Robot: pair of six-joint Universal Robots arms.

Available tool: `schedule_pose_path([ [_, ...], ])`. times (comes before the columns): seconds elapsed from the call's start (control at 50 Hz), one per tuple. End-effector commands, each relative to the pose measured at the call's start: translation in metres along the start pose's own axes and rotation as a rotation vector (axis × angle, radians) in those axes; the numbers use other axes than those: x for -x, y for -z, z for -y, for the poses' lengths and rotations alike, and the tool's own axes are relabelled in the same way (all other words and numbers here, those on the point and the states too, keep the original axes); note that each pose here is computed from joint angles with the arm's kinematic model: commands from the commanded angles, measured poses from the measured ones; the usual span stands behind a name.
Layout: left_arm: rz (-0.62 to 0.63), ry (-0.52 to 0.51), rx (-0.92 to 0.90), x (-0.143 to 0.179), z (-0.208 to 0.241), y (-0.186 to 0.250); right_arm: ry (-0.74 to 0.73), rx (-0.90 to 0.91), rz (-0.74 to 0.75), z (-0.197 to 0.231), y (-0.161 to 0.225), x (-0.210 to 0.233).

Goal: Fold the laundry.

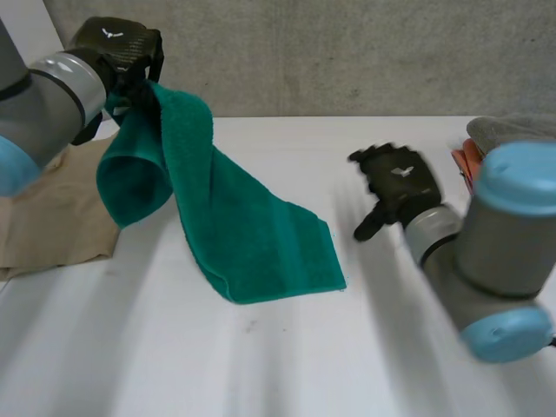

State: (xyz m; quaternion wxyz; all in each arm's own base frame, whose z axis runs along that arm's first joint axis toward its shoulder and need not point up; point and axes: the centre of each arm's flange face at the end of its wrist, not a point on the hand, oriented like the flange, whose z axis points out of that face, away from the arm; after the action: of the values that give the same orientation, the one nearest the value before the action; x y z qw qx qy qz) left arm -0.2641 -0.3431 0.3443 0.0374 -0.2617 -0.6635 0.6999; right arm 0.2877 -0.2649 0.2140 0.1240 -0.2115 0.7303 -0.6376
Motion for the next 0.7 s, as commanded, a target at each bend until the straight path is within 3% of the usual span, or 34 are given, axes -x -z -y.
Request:
schedule_pose_path([
  [0.02, -0.021, 0.015, -0.007, -0.003, 0.032, 0.026, -0.323, 0.163, 0.055, -0.012, 0.003, -0.015],
  [0.18, -0.032, 0.034, -0.017, -0.017, 0.063, 0.05, -0.491, 0.368, 0.183, -0.048, 0.014, 0.03],
  [0.34, 0.009, 0.045, -0.099, -0.026, 0.097, 0.069, -0.623, 0.399, 0.153, -0.06, 0.008, 0.061],
  [0.54, 0.01, 0.092, -0.162, -0.037, 0.125, 0.096, -0.612, 0.345, 0.088, -0.055, 0.0, 0.089],
  [0.7, 0.01, 0.125, -0.186, -0.038, 0.132, 0.105, -0.637, 0.345, 0.172, -0.052, 0.011, 0.118],
])
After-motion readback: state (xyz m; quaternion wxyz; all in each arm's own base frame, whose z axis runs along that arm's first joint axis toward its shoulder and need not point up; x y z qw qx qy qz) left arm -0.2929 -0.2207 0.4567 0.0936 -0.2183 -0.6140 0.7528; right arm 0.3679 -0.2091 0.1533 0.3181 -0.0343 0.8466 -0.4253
